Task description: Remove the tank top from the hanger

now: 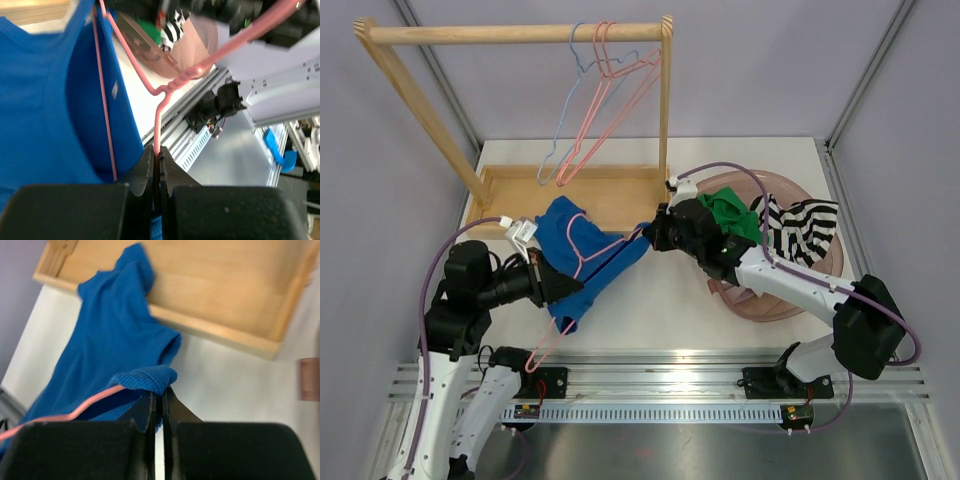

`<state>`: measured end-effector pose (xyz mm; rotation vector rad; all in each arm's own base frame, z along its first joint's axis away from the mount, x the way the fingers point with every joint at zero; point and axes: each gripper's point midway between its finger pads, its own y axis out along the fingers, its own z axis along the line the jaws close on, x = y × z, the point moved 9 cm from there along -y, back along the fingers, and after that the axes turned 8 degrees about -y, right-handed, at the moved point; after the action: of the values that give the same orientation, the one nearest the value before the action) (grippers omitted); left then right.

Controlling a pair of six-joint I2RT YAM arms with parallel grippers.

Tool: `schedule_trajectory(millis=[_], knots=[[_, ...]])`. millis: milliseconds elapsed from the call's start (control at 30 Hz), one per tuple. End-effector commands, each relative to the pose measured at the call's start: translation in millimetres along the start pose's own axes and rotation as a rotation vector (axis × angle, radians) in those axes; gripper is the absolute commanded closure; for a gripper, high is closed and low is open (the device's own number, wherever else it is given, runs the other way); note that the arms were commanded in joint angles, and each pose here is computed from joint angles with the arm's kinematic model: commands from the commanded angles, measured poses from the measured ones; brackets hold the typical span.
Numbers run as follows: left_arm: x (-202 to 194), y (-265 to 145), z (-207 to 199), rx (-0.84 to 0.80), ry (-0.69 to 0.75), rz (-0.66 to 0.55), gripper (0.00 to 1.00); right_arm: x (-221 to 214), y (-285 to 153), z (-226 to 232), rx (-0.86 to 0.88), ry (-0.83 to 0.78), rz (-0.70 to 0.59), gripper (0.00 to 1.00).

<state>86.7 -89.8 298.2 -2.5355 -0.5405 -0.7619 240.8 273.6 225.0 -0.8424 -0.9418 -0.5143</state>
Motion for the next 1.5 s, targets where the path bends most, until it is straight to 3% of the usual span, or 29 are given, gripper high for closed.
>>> schedule_trajectory(millis=[0, 133, 300, 600, 767, 867, 1033, 1067, 1167, 1200, 1300, 1467], knots=[[-1.1, -12.9, -22.5, -0.076, 0.122, 0.007, 1.00, 39.6, -7.1, -34.1, -0.284, -0.046, -0.054, 1.00], [-1.9, -25.9, -38.7, -0.106, 0.201, -0.030, 1.00, 47.9, -5.3, -40.0, -0.272, -0.020, -0.023, 1.00], [10.1, -38.3, -58.5, -0.125, 0.300, -0.162, 1.00, 63.8, -28.5, -5.1, 0.066, 0.018, -0.039, 1.00], [71.6, -69.3, -134.3, -0.375, 0.613, -0.673, 1.00, 122.8, -131.2, 59.2, 0.653, 0.019, -0.145, 1.00], [120.9, -80.3, -162.0, -0.371, 0.679, -0.937, 1.00, 155.4, -187.3, 97.2, 0.927, 0.003, -0.178, 1.00], [148.1, -82.6, -170.3, -0.341, 0.680, -1.058, 1.00, 163.7, -197.2, 113.3, 0.986, -0.048, -0.166, 1.00], [156.4, -92.4, -166.2, -0.216, 0.670, -1.161, 0.98, 152.2, -185.1, 115.5, 0.909, -0.069, -0.115, 1.00], [156.5, -99.4, -164.1, -0.166, 0.663, -1.217, 0.98, 146.8, -177.6, 113.4, 0.874, -0.073, -0.113, 1.00], [162.8, -103.0, -145.6, 0.066, 0.545, -1.219, 1.00, 126.8, -152.2, 103.9, 0.738, -0.057, -0.066, 1.00], [160.2, -95.7, -130.7, 0.161, 0.491, -1.145, 1.00, 120.3, -145.4, 101.6, 0.714, -0.047, -0.046, 1.00], [160.8, -87.1, -102.3, 0.360, 0.395, -1.081, 1.00, 96.5, -125.7, 104.7, 0.672, -0.042, 0.018, 1.00], [146.1, -69.2, -67.7, 0.457, 0.359, -0.977, 1.00, 47.0, -93.4, 94.8, 0.512, -0.009, 0.100, 1.00]])
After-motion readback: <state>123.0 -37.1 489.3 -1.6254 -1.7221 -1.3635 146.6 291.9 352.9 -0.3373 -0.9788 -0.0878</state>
